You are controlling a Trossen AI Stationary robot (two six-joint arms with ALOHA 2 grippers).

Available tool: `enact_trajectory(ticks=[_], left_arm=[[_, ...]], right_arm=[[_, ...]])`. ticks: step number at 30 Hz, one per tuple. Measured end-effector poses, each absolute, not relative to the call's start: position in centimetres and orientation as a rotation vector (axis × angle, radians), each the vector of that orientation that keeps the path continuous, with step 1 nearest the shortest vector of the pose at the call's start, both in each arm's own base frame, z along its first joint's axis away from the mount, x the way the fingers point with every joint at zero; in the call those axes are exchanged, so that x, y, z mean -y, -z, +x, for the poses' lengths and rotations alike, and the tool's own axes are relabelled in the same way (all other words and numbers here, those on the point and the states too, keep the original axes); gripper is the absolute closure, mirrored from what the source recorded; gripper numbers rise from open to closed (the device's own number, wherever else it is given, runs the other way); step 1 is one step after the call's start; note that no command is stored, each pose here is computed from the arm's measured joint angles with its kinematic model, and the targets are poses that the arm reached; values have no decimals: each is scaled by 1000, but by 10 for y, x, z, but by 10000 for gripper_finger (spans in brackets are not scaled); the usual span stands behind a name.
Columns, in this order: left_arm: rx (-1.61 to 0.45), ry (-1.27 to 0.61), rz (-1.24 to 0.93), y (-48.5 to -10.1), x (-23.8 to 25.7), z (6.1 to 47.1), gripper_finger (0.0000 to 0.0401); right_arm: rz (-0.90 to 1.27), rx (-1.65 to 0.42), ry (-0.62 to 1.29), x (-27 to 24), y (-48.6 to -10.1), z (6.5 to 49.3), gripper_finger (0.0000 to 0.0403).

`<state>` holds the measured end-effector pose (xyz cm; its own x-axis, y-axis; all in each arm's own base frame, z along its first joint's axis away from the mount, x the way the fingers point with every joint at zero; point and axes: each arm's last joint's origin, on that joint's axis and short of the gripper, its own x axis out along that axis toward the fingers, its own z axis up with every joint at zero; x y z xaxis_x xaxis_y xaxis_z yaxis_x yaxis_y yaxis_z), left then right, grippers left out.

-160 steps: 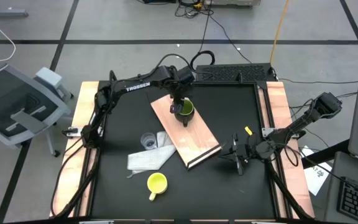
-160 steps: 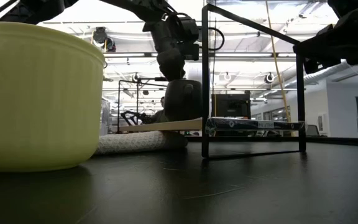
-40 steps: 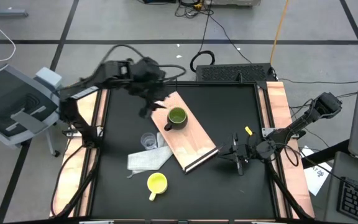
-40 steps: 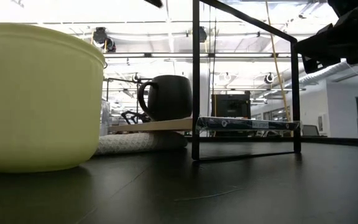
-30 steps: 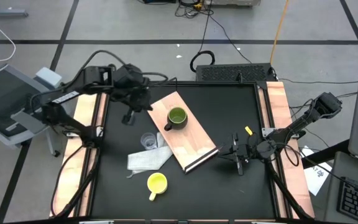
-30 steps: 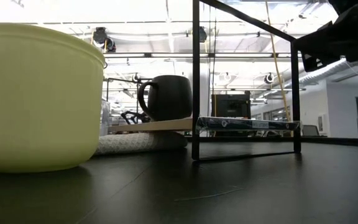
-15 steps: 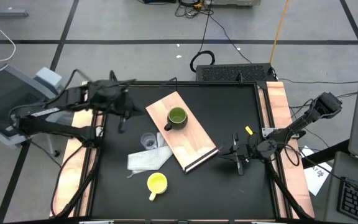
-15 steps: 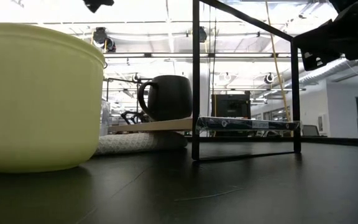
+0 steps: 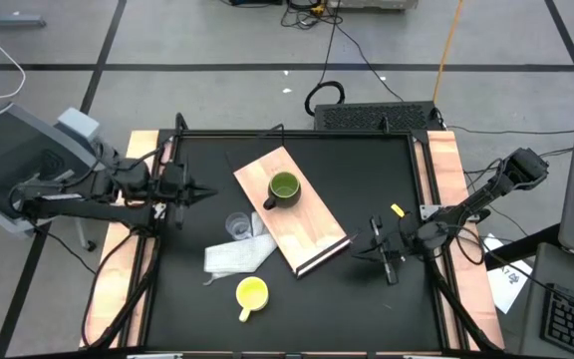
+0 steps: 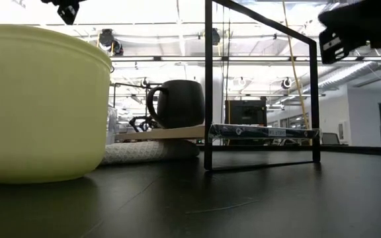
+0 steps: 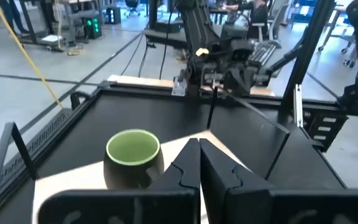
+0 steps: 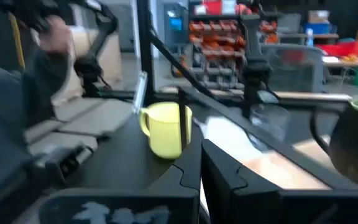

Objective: Stack small to large cups/mugs on shelf
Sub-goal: Put the black mug on the shelf

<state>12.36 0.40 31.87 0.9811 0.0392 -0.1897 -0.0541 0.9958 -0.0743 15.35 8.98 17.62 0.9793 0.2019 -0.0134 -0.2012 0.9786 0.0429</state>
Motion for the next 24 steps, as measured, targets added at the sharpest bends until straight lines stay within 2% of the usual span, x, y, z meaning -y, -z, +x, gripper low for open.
enact_trajectory(ticks=[4,8,14,24], left_arm=[[-202,-50,-84,-315,-4,124,400],[-215,-49,-71,-311,-4,125,400],[-217,-58,-64,-310,-4,125,400],[-218,-63,-50,-310,-5,125,400]], right_arm=[[48,11,-206,-92,-184,156,403],[1,-82,-205,-100,-198,168,403],[-20,-192,-160,-105,-246,191,403],[89,-267,78,-35,-303,213,403]])
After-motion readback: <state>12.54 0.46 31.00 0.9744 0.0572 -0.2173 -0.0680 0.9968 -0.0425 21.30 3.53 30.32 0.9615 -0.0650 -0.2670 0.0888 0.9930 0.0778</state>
